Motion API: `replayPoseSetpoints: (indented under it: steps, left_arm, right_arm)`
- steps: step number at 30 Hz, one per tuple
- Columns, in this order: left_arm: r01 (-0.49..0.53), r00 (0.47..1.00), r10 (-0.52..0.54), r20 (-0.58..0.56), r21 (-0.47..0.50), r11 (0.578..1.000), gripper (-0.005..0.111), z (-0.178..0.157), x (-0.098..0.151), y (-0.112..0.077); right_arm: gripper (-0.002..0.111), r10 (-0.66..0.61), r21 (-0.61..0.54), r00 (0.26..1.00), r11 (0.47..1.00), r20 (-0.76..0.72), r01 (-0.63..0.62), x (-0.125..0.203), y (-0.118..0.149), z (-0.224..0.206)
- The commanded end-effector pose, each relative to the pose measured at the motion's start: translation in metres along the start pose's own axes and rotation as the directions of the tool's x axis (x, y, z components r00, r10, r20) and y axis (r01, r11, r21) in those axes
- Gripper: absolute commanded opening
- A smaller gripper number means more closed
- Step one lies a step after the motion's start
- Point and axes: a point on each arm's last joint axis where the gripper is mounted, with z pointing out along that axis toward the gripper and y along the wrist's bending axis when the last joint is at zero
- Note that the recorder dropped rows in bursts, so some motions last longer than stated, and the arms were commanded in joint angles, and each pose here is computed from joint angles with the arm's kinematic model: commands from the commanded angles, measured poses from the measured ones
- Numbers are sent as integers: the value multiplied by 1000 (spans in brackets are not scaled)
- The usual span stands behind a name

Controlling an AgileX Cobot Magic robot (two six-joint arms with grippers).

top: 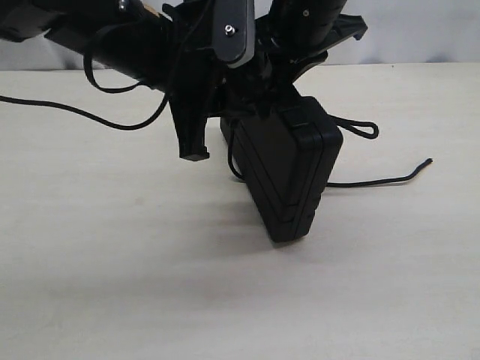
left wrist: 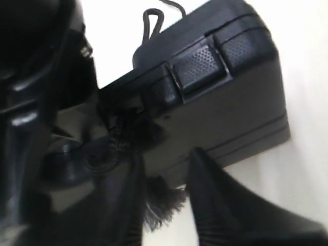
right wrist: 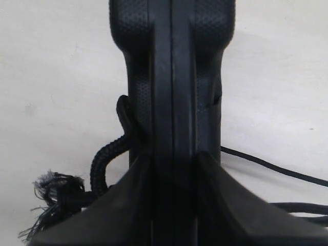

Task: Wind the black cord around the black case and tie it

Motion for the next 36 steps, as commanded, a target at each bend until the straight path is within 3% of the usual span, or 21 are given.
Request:
replayPoseSetpoints:
  steps: [1, 7, 13, 27, 36]
  left_arm:
    - [13, 1000, -13, -7, 24, 1000, 9, 13, 3, -3]
    - [48, 999, -47, 10, -25, 999, 6, 17, 3, 2]
    - [152, 986, -151, 64, -8, 988, 6, 22, 0, 1]
    - [168, 985, -170, 31, 47, 985, 6, 38, 9, -4]
    - [157, 987, -159, 22, 79, 984, 6, 38, 9, -7]
  right_arm:
    - [4, -6, -25, 998, 1000, 55, 7, -2, 2, -13]
    - [4, -6, -25, 998, 1000, 55, 7, -2, 2, -13]
    - [4, -6, -25, 998, 1000, 55, 7, -2, 2, -13]
    - [5, -27, -30, 998, 999, 54, 28, -2, 3, -13]
    - [30, -22, -45, 998, 999, 52, 24, -2, 4, -13]
